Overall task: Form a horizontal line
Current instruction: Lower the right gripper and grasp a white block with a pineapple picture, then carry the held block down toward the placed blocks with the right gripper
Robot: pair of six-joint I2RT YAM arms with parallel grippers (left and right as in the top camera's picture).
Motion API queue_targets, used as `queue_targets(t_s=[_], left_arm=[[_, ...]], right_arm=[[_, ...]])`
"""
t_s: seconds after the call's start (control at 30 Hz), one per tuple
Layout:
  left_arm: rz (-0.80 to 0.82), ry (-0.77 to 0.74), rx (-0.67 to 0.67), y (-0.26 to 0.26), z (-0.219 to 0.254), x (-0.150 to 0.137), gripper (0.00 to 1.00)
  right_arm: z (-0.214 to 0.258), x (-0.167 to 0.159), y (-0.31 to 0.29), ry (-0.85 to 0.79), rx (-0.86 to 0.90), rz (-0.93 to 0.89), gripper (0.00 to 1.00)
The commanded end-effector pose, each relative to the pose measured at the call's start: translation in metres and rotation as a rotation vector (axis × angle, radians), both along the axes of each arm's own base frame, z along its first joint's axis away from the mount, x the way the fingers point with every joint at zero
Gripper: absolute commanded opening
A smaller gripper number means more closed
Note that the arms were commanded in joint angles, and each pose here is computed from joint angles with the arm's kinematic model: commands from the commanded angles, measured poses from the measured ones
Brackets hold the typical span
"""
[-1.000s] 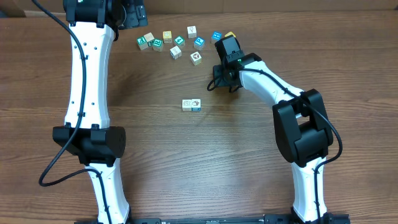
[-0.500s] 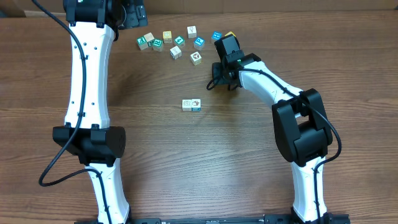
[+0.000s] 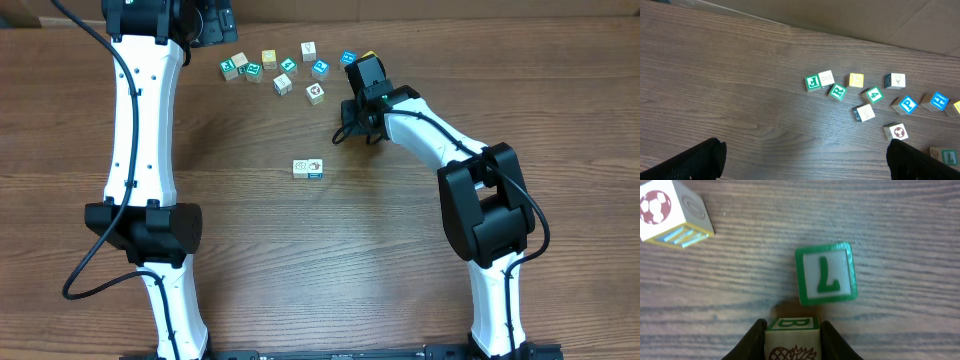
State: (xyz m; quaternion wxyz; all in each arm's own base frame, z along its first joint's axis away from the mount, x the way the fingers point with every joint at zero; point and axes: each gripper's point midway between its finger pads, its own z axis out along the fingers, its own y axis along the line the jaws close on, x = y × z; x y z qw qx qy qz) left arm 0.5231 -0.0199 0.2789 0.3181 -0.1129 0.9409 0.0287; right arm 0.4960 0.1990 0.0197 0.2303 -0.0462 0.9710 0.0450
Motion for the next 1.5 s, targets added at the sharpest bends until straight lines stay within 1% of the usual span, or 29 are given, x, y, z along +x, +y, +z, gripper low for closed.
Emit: queue_targets(t_s=[0.0, 0.27, 0.4, 0.47, 0.63, 0.77, 0.87, 1.0, 1.47], left_arm=[[-0.012, -0.008, 0.011, -0.002, 0.004, -0.001, 1.00], [-0.012, -0.008, 0.011, -0.003, 0.004, -0.001, 1.00], [-0.012, -0.008, 0.011, -0.002, 0.004, -0.001, 1.00], [-0.012, -0.008, 0.011, -0.003, 0.004, -0.001, 1.00], [-0.012, -0.008, 0.011, -0.002, 0.004, -0.001, 1.00], [-0.012, -0.008, 0.011, -0.002, 0.004, -0.001, 1.00], [-0.012, -0.008, 0.011, -0.003, 0.004, -0.001, 1.00], [-0.012, -0.008, 0.011, -0.002, 0.004, -0.001, 1.00], [-0.012, -0.008, 0.011, -0.002, 0.004, -0.001, 1.00]], right_arm=[[0.050, 0.011, -0.005, -0.091, 0.002, -0.009, 0.25], [0.095, -0.011, -0.010, -0.090, 0.012, -0.025, 0.22], [0.111, -0.033, -0.005, -0.053, 0.030, -0.050, 0.22], [0.111, -0.043, -0.003, -0.023, 0.034, -0.068, 0.22], [0.093, -0.071, 0.009, 0.080, 0.029, -0.118, 0.22], [0.075, -0.084, 0.023, 0.115, 0.016, -0.098, 0.22], [0.063, -0.093, 0.025, 0.142, 0.021, -0.131, 0.22], [0.050, -0.098, 0.023, 0.155, 0.022, -0.150, 0.22], [0.008, -0.099, 0.024, 0.109, 0.057, -0.148, 0.23]])
